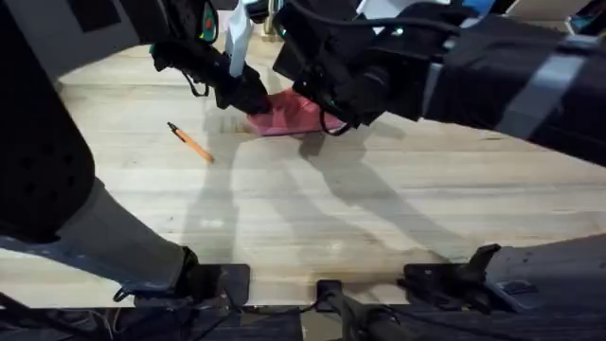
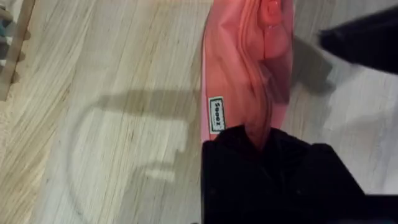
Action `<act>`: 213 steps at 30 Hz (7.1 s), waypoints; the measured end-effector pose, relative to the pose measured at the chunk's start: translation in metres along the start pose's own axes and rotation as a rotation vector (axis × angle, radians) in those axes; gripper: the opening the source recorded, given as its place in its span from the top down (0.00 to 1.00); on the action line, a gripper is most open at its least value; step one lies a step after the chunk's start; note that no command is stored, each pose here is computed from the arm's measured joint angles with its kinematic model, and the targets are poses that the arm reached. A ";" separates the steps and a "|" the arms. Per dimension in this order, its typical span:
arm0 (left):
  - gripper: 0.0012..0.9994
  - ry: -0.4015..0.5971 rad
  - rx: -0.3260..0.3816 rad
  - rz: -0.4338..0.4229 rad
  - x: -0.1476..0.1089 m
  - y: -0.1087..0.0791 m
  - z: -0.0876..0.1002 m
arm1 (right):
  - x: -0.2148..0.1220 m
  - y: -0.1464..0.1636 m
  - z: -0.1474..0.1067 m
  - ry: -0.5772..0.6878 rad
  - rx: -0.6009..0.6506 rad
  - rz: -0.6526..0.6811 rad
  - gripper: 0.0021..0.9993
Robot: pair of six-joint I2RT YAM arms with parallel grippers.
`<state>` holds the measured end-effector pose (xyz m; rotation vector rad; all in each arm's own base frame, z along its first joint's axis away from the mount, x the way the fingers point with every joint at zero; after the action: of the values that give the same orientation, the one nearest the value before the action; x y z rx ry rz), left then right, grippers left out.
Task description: Unzip the bag, pick up the pens from the table one at a time and place them inside, then zip the bag closed.
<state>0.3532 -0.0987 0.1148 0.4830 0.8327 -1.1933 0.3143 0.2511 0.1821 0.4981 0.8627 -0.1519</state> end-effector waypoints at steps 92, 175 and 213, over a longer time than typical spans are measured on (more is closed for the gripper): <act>0.96 -0.001 0.001 0.000 0.000 0.000 0.000 | 0.063 -0.009 0.001 -0.009 0.084 -0.068 0.97; 0.96 -0.011 0.007 0.006 0.000 0.002 0.002 | 0.044 0.077 -0.029 0.326 0.098 0.412 0.97; 0.96 -0.012 0.008 0.007 0.000 0.002 0.002 | -0.045 0.019 0.056 0.125 -0.441 0.234 0.00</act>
<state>0.3558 -0.0994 0.1161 0.4846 0.8151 -1.1925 0.3297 0.2376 0.2538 0.1923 0.9203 0.2831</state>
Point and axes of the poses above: each hand's point on the last joint's axis, 136 mm out from that joint toward the fingers, its own x axis out along the fingers, its own y axis along the line the jaws close on, z = x × y, the point moved 3 cm from there along -x, back along the fingers, and after that the axes turned 4 degrees about -x, right-handed, at the moved point
